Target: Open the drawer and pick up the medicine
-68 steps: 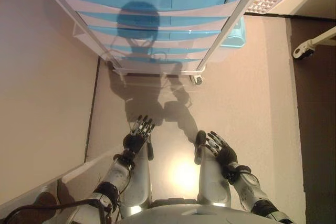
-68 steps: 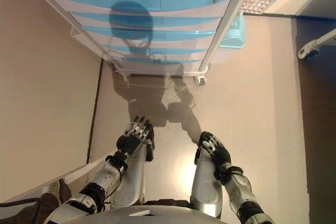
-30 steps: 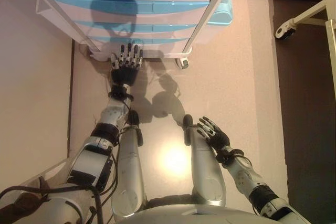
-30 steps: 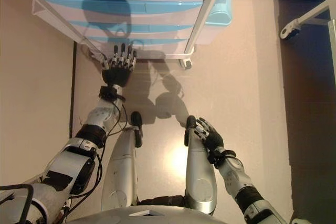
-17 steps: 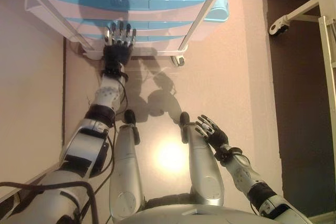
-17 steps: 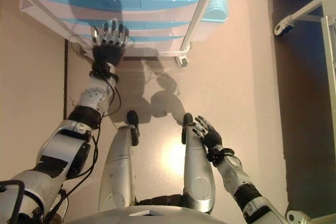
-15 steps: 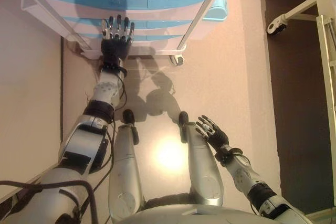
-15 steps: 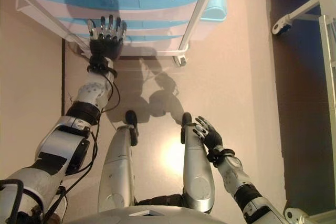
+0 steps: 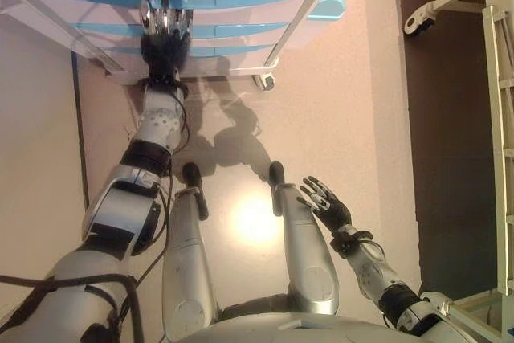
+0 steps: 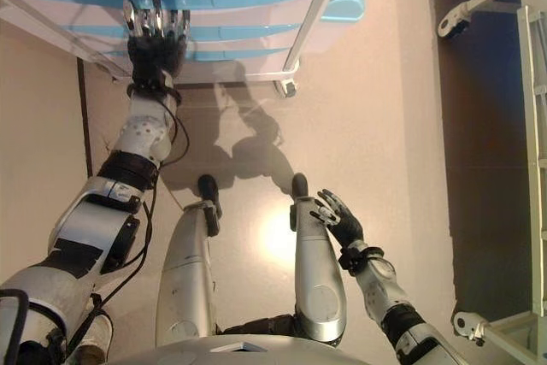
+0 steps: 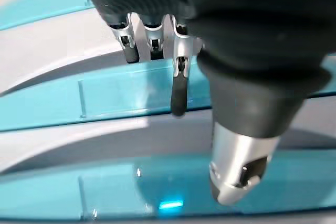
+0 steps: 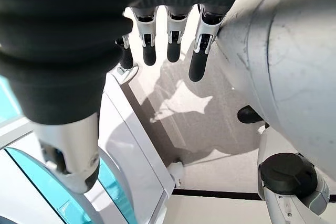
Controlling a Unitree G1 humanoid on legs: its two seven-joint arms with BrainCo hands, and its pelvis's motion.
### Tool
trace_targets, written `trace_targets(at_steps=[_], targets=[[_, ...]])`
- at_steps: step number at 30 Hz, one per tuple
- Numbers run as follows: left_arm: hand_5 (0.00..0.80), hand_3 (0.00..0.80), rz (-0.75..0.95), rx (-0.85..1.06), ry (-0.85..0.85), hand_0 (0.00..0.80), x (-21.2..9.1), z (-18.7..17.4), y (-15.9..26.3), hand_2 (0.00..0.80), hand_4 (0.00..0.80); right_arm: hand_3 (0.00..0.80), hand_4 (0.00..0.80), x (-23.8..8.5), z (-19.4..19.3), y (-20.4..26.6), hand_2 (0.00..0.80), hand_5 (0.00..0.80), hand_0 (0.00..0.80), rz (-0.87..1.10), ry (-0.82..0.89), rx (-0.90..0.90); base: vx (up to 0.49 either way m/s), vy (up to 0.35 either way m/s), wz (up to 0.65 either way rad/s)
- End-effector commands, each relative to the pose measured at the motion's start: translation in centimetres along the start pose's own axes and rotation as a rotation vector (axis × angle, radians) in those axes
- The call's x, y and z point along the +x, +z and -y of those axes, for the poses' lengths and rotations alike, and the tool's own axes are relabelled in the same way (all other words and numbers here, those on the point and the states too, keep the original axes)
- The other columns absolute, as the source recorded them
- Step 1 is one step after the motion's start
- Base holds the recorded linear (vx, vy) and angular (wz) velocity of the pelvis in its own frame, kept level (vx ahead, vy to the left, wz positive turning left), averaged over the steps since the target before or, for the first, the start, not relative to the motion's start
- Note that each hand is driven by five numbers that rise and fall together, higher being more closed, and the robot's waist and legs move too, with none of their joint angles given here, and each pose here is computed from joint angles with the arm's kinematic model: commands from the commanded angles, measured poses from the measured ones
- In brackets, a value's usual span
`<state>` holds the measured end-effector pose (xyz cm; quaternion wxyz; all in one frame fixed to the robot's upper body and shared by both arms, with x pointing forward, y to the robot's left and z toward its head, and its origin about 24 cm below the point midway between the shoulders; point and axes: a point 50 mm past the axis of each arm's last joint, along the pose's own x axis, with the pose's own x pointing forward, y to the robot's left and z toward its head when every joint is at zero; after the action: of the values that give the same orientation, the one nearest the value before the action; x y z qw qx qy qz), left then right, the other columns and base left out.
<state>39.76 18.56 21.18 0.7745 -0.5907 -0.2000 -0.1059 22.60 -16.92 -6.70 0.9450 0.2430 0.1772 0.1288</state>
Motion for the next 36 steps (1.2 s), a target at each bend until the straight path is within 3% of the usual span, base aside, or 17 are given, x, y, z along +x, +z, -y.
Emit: trace_targets(at_steps=[1,22,36], targets=[[0.0,0.0,0.009,0.054,-0.311,0.0,2.8,8.3,-0.1,0.0,0.0,0.0,0.0,-3.7,0.9,-4.0,0.0,0.0,0.0,-0.144,-0.02,0.013,0.0,0.0,0.0],[0.0,0.0,0.014,0.026,-0.292,0.0,3.4,7.9,0.5,0.0,0.0,0.0,0.0,-3.4,1.4,-3.1,0.0,0.0,0.0,-0.118,-0.028,-0.015,-0.004,0.017,0.01],[0.0,0.0,-0.104,0.023,-0.11,0.0,2.2,1.8,-0.7,0.0,0.0,0.0,0.0,-2.8,1.2,-2.9,0.0,0.0,0.0,-0.13,-0.017,-0.03,-0.007,0.004,0.0]])
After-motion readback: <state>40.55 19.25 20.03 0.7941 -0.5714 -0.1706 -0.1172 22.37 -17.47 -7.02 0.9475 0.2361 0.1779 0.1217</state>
